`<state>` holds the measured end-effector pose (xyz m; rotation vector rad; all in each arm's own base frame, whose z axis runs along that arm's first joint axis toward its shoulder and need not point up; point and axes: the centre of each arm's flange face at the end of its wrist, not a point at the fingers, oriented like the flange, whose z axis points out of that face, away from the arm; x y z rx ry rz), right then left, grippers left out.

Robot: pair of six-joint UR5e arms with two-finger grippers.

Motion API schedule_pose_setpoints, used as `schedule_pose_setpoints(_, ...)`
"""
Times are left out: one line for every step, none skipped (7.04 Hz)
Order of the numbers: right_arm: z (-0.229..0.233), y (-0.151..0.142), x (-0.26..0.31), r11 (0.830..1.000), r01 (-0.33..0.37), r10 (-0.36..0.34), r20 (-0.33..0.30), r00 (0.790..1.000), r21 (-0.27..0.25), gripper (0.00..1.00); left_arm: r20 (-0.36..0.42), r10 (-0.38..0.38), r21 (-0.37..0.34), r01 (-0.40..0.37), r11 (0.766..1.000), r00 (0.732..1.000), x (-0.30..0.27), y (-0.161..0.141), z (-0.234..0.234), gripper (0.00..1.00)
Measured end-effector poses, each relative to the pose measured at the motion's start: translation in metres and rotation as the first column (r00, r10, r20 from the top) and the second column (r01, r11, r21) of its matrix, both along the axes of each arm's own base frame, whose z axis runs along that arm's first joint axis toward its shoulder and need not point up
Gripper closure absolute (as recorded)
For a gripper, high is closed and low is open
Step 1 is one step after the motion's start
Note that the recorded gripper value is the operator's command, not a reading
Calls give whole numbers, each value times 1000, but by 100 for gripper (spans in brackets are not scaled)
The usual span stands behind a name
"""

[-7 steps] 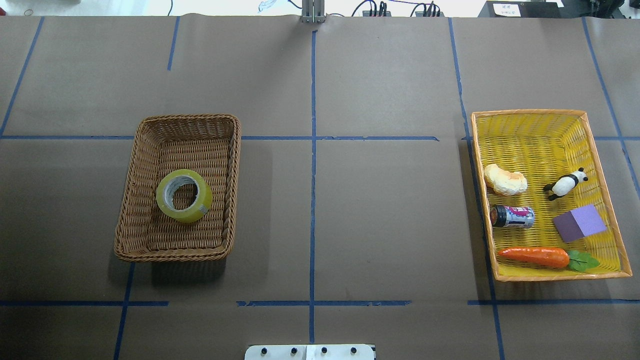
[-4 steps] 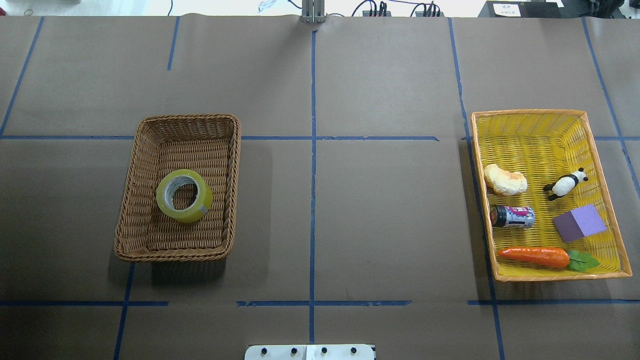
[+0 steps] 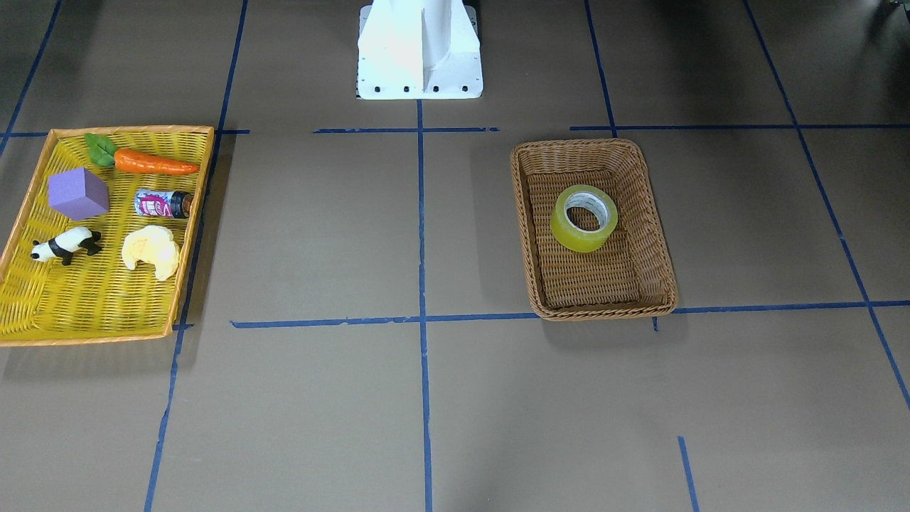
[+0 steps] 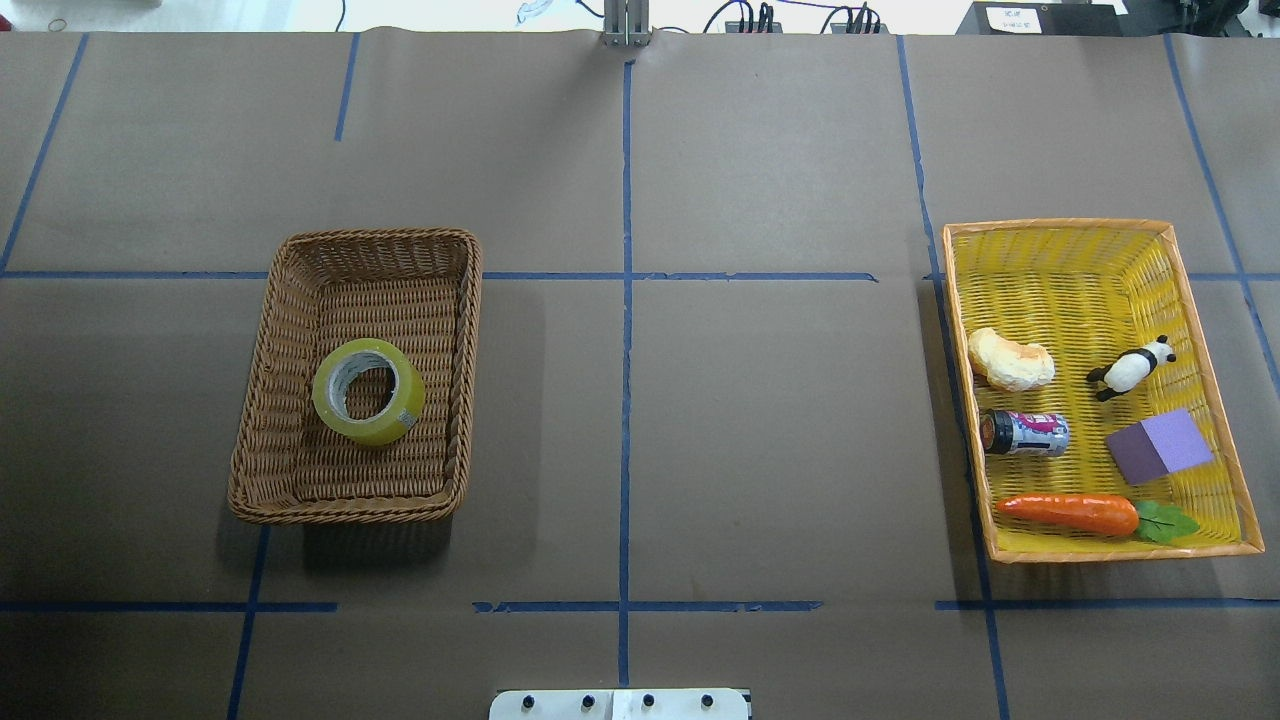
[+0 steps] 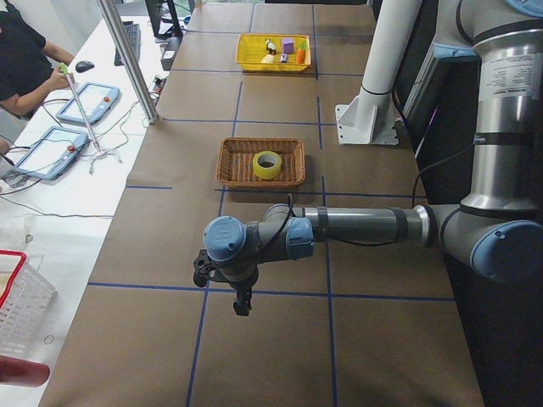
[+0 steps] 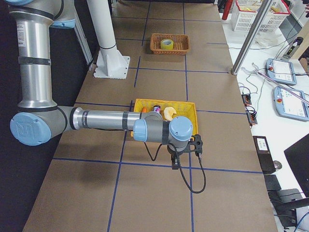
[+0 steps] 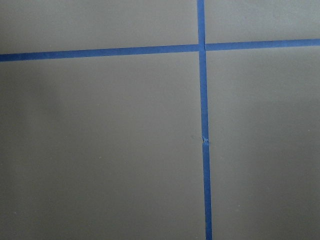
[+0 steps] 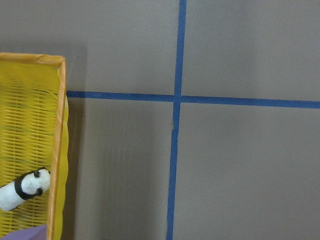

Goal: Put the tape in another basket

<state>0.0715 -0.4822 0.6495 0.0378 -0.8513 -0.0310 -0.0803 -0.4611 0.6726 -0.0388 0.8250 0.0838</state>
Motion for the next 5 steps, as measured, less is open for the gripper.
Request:
schedule_pose_setpoints(1,0,0,1000,0,0,-1,1000,3,0,0,0,1,0,1000,1000,0,-1,-1,0)
schedule_pose_setpoints(1,0,0,1000,0,0,-3,1000,5,0,1,0,2,0,1000,1000,0,-1,-1,0)
schedule_pose_setpoints(1,1,0,1000,0,0,-3,1000,5,0,1,0,2,0,1000,1000,0,-1,-1,0)
schedule_pose_setpoints(1,1,0,1000,0,0,-4,1000,6,0,1,1,3,-1,1000,1000,0,-1,-1,0)
schedule_pose_setpoints(1,1,0,1000,0,0,-5,1000,5,0,1,2,4,-2,1000,1000,0,-1,-1,0)
